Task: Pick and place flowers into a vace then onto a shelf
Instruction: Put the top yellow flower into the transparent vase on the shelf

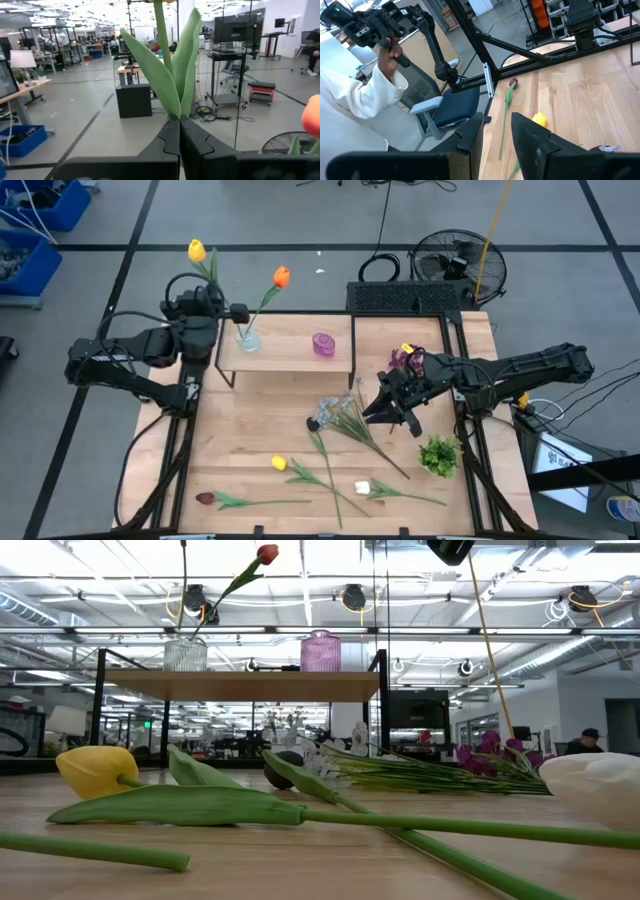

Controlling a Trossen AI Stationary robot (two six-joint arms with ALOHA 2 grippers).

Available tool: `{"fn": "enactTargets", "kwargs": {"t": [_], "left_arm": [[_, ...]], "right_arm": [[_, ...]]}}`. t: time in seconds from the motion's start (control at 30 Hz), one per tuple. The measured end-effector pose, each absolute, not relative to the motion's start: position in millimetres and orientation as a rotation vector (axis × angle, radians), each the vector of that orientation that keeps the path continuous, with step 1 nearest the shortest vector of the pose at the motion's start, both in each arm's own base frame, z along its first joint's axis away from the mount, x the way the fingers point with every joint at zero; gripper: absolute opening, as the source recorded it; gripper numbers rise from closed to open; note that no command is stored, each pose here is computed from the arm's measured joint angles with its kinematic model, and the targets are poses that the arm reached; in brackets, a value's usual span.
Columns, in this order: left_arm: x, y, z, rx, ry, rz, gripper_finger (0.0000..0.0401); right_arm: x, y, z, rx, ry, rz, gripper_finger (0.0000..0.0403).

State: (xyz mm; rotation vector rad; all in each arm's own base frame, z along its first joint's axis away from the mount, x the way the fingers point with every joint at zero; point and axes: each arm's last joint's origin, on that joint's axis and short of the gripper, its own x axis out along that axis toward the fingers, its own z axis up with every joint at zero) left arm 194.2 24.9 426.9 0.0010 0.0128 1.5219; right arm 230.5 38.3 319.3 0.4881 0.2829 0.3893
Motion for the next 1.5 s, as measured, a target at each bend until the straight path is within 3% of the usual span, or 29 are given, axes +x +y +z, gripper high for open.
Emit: {"fn": "enactTargets", "kwargs": {"t": [0.5, 0.97, 1.5], "left_arm": [[199, 37, 432, -0.022, 0.000, 1.533, 0.0000], [230, 51, 411, 0.091, 0.148, 1.526, 0.0001], [230, 51, 398, 0.077, 0.219, 1.437, 0.0081]], "right_arm": [[230, 38, 319, 0.468, 0.279, 0.392, 0.0093], [230, 38, 319, 0.471, 0.281, 0.391, 0.0093], [230, 38, 319, 0.469, 0.282, 0.391, 0.0093]]}}
